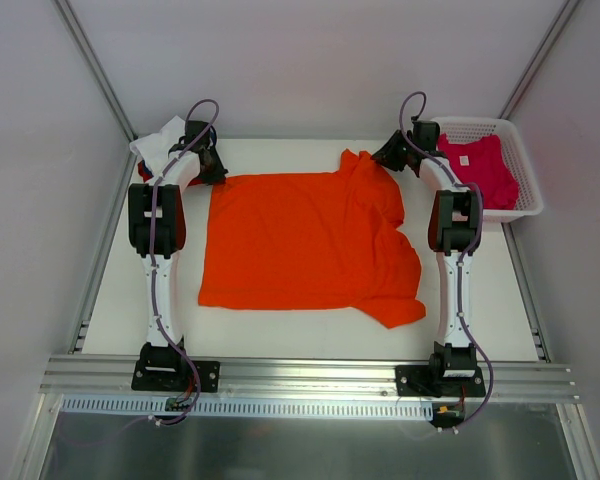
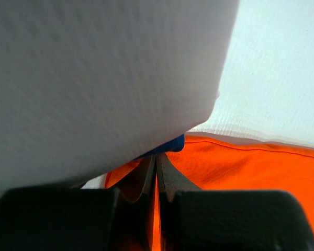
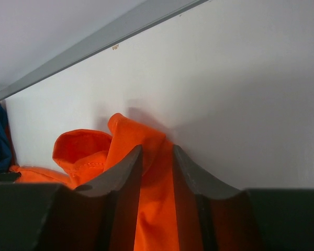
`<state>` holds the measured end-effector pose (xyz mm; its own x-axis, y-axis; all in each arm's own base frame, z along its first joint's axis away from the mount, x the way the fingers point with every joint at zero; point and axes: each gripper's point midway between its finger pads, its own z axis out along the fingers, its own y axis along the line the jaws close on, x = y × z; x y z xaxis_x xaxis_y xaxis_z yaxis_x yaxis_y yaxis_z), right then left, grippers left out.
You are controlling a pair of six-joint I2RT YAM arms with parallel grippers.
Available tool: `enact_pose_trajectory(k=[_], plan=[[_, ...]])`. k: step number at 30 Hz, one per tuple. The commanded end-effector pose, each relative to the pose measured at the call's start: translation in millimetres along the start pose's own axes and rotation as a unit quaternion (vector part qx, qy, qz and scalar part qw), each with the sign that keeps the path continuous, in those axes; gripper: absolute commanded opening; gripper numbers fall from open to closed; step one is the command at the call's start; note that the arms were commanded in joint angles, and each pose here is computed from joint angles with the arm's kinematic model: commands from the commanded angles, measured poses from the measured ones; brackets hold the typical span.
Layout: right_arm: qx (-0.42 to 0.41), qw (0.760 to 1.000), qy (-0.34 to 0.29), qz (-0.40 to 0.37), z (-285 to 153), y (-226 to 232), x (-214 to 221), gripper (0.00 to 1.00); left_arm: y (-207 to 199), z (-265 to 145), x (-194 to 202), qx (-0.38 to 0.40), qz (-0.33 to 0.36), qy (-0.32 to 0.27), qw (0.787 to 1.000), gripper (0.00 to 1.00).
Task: Fold and stack the t-shirts
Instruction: Flatten the tshirt out, then fold the tshirt
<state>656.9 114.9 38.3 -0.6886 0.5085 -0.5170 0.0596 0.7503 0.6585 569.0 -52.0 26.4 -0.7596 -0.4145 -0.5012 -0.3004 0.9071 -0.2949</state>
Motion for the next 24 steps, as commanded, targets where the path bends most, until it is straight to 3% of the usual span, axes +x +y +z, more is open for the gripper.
enact_pose_trajectory(k=[1, 8, 12, 24], plan=[[-0.032, 0.999, -0.016, -0.004, 0.4, 19.8, -14.0, 0.33, -4.1, 0.0, -6.3, 0.011, -0.002, -0.001, 1.0, 0.0], [-0.043, 0.999, -0.009, -0.002, 4.2, 26.4, -7.5, 0.16, -4.8, -0.5, -7.4, 0.012, -0.001, -0.002, 1.0, 0.0], [-0.039, 0.999, -0.006, 0.0, 3.1, 24.2, -6.0, 0.01, -4.9, -0.1, -7.4, 0.012, -0.001, -0.002, 1.0, 0.0], [-0.033, 0.999, -0.021, -0.028, -26.6, 41.2, -17.8, 0.0, -11.1, -11.8, -10.7, 0.026, 0.001, -0.004, 1.0, 0.0]])
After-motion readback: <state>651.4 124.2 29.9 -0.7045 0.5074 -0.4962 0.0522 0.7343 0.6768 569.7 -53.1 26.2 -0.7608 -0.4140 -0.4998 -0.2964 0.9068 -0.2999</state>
